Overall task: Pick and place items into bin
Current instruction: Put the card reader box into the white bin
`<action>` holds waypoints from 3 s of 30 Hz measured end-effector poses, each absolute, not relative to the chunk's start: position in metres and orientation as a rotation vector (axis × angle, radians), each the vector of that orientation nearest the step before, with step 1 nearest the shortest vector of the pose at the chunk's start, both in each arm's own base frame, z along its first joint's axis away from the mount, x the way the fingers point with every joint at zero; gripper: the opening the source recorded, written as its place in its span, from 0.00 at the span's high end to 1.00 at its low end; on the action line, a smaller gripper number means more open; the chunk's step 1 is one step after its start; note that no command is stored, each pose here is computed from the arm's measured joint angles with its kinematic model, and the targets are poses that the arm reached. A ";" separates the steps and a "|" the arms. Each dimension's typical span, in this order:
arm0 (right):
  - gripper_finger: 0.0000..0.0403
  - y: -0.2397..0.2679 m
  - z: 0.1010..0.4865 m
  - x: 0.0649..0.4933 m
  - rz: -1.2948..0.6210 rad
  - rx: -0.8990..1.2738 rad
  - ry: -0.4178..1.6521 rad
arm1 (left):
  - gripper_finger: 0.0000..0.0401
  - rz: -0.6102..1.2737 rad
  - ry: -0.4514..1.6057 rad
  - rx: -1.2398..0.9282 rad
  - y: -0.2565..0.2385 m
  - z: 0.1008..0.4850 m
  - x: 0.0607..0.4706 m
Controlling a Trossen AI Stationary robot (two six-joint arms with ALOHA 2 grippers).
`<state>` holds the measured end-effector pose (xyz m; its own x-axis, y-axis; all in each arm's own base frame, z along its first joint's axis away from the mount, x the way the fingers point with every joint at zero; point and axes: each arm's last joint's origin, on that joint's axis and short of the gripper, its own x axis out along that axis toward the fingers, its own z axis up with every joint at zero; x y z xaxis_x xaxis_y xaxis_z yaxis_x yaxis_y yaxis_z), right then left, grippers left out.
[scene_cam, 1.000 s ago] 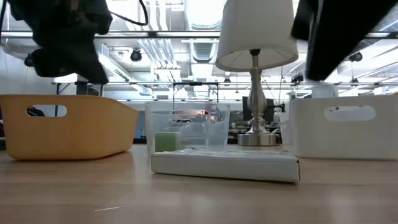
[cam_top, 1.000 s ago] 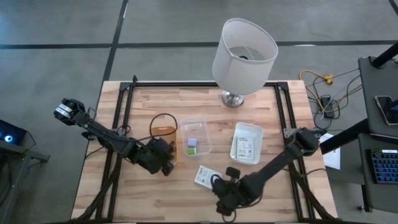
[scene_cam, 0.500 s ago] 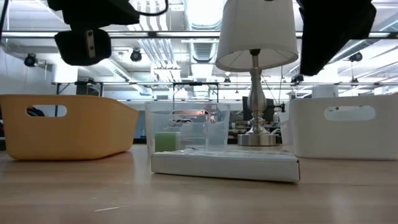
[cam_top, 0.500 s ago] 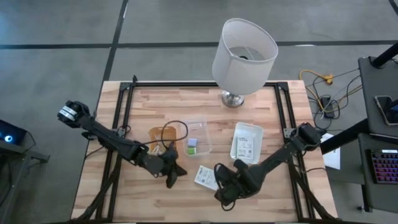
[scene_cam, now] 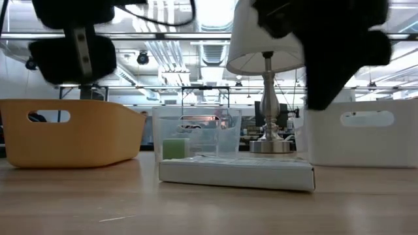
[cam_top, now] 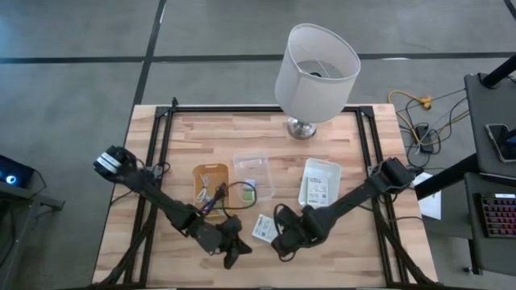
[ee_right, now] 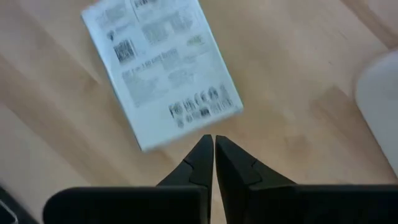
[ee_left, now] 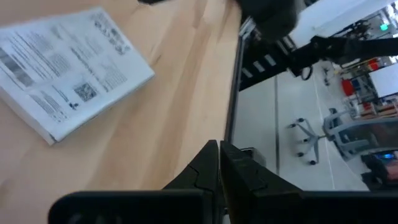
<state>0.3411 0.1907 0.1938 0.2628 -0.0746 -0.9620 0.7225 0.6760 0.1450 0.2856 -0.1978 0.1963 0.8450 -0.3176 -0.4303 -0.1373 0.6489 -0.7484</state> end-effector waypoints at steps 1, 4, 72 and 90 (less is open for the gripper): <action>0.98 0.189 0.192 0.344 -0.592 0.659 1.189 | 1.00 -0.117 0.579 -0.872 -0.200 0.191 0.289; 0.98 0.182 0.189 0.351 -0.594 0.672 1.192 | 1.00 -0.170 0.575 -0.895 -0.208 0.183 0.297; 0.98 0.131 0.140 0.371 -0.065 -0.001 1.313 | 1.00 0.413 0.720 -0.659 -0.210 0.145 0.361; 0.98 0.137 0.145 0.378 0.005 0.066 1.260 | 1.00 0.325 0.780 -0.704 -0.222 0.138 0.355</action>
<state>0.3778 0.1368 0.1445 0.3065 0.0398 -0.9510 0.0327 0.9981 0.0523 0.3549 -0.2221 0.1383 0.6775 0.0154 -0.7353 -0.5114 0.7284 -0.4559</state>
